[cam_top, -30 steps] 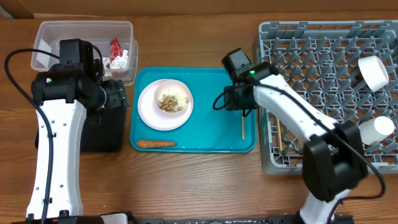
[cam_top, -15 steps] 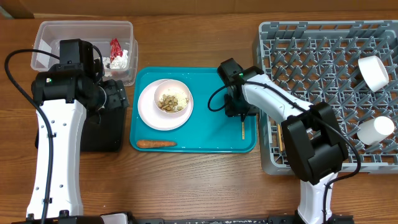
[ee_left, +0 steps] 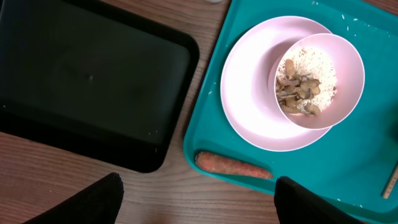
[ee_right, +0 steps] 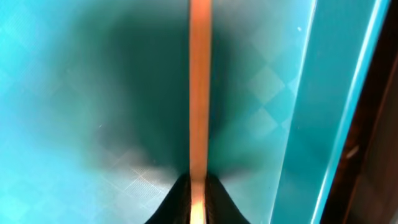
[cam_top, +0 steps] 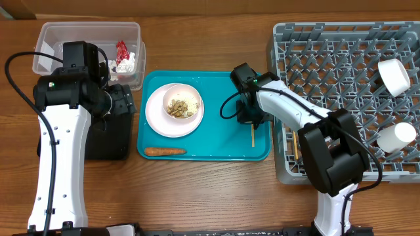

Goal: Sort waste into correct bins and load items into the dishwasher
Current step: 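Carry the second chopstick into the dish rack and release it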

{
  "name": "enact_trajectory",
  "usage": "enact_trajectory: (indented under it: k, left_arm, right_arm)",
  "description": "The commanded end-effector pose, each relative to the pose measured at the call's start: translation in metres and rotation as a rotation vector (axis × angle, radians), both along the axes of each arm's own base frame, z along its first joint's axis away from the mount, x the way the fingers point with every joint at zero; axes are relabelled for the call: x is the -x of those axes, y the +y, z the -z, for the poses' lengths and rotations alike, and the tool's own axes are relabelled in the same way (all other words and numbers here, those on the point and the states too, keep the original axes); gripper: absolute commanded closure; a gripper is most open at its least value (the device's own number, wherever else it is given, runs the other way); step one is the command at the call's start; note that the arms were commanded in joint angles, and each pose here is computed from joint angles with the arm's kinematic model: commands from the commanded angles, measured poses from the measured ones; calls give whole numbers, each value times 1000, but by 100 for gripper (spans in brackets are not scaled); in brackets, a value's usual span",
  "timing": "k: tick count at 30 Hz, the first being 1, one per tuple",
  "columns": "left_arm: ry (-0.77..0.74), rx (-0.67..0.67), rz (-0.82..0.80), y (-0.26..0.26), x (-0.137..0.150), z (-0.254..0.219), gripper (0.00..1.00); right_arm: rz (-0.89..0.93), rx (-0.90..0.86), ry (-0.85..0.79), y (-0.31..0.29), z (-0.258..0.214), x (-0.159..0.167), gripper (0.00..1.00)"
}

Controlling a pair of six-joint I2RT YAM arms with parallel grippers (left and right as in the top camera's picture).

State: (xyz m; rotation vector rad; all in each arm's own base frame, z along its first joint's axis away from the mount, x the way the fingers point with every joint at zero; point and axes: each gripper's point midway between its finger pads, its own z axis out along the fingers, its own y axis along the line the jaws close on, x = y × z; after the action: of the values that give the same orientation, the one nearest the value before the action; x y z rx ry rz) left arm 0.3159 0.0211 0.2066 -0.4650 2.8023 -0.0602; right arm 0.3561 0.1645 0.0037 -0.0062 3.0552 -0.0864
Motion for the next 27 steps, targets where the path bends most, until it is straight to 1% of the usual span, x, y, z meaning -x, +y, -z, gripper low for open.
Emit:
enact_trajectory:
  k: [1, 5, 8, 10, 11, 12, 14, 16, 18, 20, 22, 26, 27]
  left_arm:
    - [9, 9, -13, 0, 0, 3, 20]
    - [9, 9, -13, 0, 0, 3, 20]
    - [9, 9, -13, 0, 0, 3, 20]
    - [9, 9, -13, 0, 0, 3, 20]
    - [8, 9, -13, 0, -1, 3, 20]
    - [8, 9, -13, 0, -1, 3, 20]
    - [8, 9, -13, 0, -1, 3, 20]
    - [8, 9, -13, 0, -1, 3, 20]
    - [8, 9, -13, 0, -1, 3, 20]
    - [8, 9, -13, 0, -1, 3, 20]
    - [6, 9, -13, 0, -1, 3, 20]
    - [5, 9, -13, 0, -1, 3, 20]
    - [5, 9, -13, 0, -1, 3, 20]
  right_arm:
    - [6, -15, 76, -1, 17, 17, 96]
    - [4, -37, 74, 2, 10, 18, 96]
    - [2, -63, 23, 5, -17, 13, 96]
    - [-6, -89, -31, 7, -45, 8, 96]
    - [-18, -106, -68, 9, -64, 5, 96]
    - [-47, -130, -127, 10, -93, 3, 96]
    - [-63, -139, -201, 5, -124, 1, 96]
    - [-40, -109, -284, -11, -152, 0, 96]
    - [18, -35, -362, -45, -180, 1, 96]
    - [61, 8, -368, -68, -187, 3, 96]
    - [71, 32, -332, -88, -184, 6, 96]
    - [36, 13, -251, -107, -164, 12, 96]
    - [28, 0, -202, -115, -148, 20, 96]
